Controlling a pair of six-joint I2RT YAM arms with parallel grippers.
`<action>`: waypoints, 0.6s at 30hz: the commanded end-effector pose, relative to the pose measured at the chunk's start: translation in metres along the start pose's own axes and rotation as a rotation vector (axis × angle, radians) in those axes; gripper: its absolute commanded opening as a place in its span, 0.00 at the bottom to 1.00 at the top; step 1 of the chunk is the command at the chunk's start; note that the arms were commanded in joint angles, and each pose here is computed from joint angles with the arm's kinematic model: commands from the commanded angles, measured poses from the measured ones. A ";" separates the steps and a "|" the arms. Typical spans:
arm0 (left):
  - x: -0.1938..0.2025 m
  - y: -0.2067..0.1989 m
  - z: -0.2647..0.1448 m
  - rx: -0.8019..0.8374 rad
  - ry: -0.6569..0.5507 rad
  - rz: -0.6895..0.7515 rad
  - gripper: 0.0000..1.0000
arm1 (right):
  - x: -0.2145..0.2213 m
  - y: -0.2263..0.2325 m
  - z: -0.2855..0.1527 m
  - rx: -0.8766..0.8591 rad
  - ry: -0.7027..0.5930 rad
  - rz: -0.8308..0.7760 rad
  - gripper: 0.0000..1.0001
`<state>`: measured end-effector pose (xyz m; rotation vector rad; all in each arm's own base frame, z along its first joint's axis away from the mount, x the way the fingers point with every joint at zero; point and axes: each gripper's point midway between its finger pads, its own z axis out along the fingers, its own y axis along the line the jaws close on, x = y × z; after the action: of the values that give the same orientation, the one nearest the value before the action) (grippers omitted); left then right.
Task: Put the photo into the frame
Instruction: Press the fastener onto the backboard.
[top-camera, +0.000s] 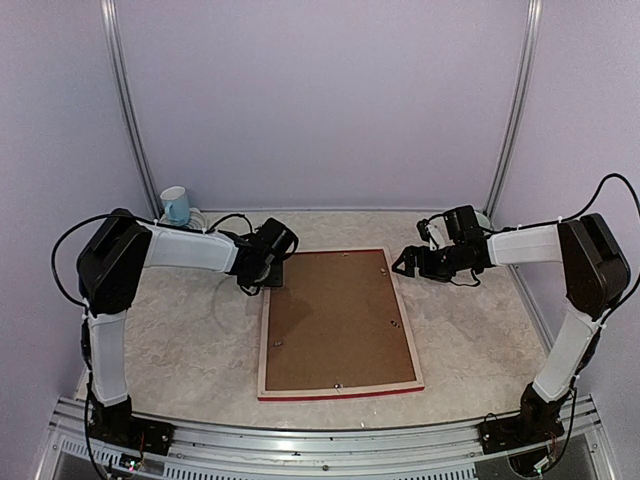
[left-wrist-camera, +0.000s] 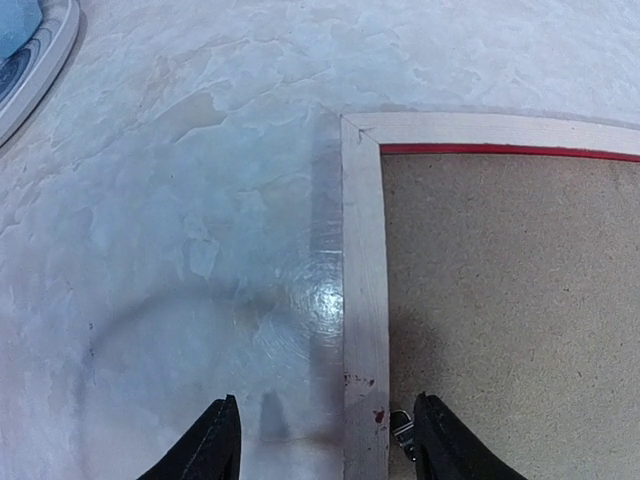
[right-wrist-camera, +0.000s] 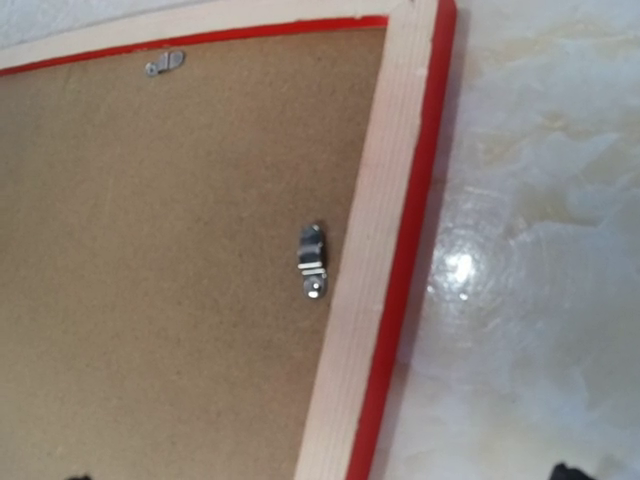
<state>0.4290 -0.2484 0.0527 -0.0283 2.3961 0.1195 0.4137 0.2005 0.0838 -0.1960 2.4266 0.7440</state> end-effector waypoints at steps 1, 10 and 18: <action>-0.004 0.003 -0.006 -0.029 0.007 0.026 0.59 | -0.006 0.000 -0.006 -0.009 -0.026 0.000 0.99; 0.012 -0.005 0.008 0.000 0.061 0.043 0.58 | -0.006 0.001 -0.007 -0.011 -0.028 0.000 0.99; 0.024 -0.004 0.015 -0.011 0.090 0.054 0.58 | -0.006 0.000 -0.006 -0.009 -0.027 0.001 0.99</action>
<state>0.4231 -0.2489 0.0369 0.0022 2.4569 0.1408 0.4137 0.2008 0.0839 -0.1937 2.4268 0.7471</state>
